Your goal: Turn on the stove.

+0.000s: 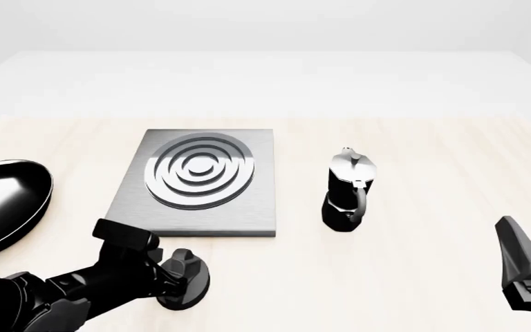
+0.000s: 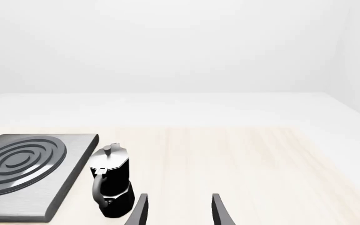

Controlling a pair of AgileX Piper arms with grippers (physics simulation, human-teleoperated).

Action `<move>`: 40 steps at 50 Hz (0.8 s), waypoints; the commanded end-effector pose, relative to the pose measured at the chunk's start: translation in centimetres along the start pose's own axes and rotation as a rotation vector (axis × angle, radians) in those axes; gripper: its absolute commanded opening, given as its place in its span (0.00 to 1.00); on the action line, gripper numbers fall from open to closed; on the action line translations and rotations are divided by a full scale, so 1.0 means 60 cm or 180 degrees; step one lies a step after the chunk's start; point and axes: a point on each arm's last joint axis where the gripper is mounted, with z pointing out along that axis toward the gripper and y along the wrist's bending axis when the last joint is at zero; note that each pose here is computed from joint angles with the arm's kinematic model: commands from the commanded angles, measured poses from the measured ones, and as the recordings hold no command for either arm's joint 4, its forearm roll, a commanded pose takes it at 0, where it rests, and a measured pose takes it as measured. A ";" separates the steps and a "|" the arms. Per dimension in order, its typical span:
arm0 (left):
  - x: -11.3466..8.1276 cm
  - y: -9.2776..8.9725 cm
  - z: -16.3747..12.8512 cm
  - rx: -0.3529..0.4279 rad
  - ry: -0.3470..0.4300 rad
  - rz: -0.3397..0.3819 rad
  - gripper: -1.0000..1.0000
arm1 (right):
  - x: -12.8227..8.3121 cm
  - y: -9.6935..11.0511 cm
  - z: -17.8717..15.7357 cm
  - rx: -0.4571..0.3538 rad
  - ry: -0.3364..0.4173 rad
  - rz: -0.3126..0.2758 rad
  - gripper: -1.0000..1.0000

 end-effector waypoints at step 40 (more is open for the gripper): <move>-0.036 0.047 -0.016 -0.0375 -0.0177 -0.0146 1.00 | 0.001 0.001 0.003 -0.0029 0.0023 -0.0029 1.00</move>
